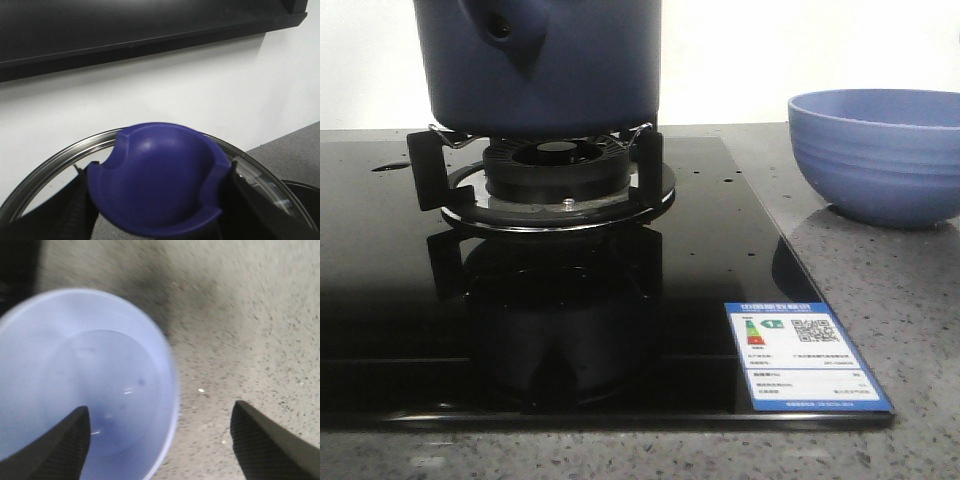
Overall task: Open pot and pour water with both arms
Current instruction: 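Grasp the rim of the blue bowl with the right gripper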
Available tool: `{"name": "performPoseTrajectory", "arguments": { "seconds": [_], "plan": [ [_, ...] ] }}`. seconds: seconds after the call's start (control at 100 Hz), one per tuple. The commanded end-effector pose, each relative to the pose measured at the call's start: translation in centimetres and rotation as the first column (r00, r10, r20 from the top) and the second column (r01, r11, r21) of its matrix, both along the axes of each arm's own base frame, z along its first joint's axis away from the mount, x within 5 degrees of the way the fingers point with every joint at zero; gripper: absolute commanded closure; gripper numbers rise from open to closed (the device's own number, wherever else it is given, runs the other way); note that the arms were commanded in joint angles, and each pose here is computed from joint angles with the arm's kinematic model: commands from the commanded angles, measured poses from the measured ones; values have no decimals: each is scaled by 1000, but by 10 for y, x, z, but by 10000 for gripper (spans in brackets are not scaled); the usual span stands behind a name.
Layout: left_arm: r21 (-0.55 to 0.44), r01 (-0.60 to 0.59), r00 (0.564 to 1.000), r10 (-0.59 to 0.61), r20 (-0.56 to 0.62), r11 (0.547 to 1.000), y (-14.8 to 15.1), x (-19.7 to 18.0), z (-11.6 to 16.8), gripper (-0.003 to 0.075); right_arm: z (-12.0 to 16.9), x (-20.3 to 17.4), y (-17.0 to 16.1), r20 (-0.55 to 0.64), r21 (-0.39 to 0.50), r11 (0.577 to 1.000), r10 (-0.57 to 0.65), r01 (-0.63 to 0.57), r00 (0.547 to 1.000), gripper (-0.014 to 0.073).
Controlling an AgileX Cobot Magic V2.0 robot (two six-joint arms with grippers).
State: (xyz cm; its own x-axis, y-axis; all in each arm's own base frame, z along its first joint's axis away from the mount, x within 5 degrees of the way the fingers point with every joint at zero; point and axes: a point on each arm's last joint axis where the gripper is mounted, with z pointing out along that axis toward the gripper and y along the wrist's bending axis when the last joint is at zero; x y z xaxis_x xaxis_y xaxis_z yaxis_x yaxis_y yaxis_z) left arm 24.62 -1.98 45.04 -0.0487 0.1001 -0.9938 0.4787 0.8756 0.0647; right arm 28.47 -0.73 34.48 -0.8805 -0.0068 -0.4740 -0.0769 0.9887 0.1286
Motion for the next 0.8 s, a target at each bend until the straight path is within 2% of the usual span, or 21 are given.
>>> {"name": "performPoseTrajectory", "arguments": {
  "seconds": [0.0, 0.12, 0.19, 0.24, 0.4, 0.42, 0.6, 0.79],
  "plan": [
    [-63, -2, 997, 7, 81, 998, -1, -14, 24, 391, 1, 9, -4, -2, -16, 1000, -7, 7, 1000, 72],
    [-62, 2, 997, 3, 80, 998, -2, -14, 24, 391, -18, 21, -5, -76, -6, 1000, -5, 4, 997, 80],
    [-62, 2, 997, 3, 80, 998, -2, -14, 24, 391, -23, 25, -6, -90, -4, 1000, -5, 5, 996, 153],
    [-62, 2, 997, 3, 80, 998, -2, -14, 24, 391, -26, 26, -6, -98, -4, 1000, -5, 5, 995, 247],
    [-62, 2, 997, 3, 80, 998, -2, -14, 24, 391, -26, 27, -6, -98, -4, 1000, -5, 5, 995, 636],
    [-63, 2, 997, 3, 78, 998, -1, -13, 24, 391, -26, 27, -6, -98, -4, 1000, -5, 5, 995, 662],
    [-55, 0, 997, 4, 77, 998, -1, -13, 23, 391, -21, 28, -3, -85, 30, 1000, -2, 5, 996, 658],
    [-30, -8, 998, 9, 58, 1000, -1, -11, 17, 391, 13, 29, 1, -41, 72, 997, 23, -20, 999, 657]
  ]
}}
